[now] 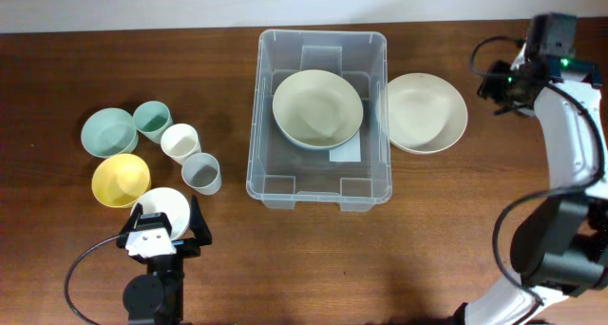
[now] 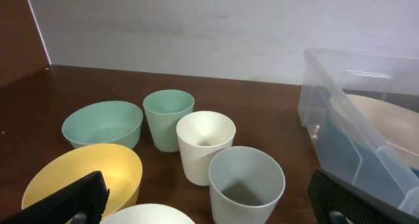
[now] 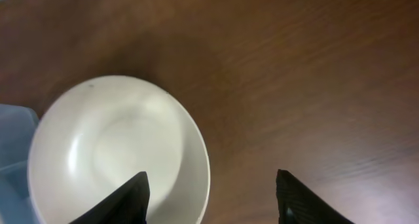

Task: Pack container
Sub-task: 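Move the right gripper to the second cream bowl and grasp its rim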

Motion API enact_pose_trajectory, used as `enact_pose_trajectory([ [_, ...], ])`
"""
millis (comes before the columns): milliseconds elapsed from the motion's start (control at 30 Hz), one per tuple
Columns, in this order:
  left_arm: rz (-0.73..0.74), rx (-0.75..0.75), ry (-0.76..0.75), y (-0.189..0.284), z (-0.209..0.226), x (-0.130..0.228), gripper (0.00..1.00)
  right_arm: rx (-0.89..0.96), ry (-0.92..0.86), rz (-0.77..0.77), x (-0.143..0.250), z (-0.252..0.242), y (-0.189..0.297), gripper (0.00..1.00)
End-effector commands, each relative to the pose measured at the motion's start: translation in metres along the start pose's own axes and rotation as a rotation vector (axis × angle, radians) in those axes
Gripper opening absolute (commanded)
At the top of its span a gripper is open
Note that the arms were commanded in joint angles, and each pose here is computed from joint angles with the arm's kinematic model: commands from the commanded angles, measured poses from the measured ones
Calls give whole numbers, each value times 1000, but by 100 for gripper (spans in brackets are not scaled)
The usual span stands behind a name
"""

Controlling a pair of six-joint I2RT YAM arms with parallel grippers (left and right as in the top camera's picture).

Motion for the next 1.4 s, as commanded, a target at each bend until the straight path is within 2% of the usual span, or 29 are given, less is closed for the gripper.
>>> enact_pose_trajectory([
  [0, 2, 7, -19, 0, -1, 2, 100, -185, 1, 75, 23, 11, -30, 57],
  [200, 2, 7, -19, 0, -1, 2, 100, -226, 32, 94, 46, 10, -62, 52],
  [667, 2, 7, -19, 0, -1, 2, 100, -233, 51, 70, 74, 11, -97, 52],
  [833, 2, 7, -19, 0, -1, 2, 100, -234, 53, 61, 77, 10, -101, 47],
  [1300, 2, 7, -19, 0, -1, 2, 100, -302, 51, 62, 80, 19, -115, 46],
  [1367, 2, 7, -19, 0, -1, 2, 100, -304, 52, 56, 79, 19, -115, 41],
])
Point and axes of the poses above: each gripper's point midway between its finger pads, its own y axis back along the fingers, its own z axis along the line the jaws close on, x = y × z, the point moved 3 cm from there along y, back along the fingers, and after that the axes turned 11 degrees about y, right-handed, at the moved point
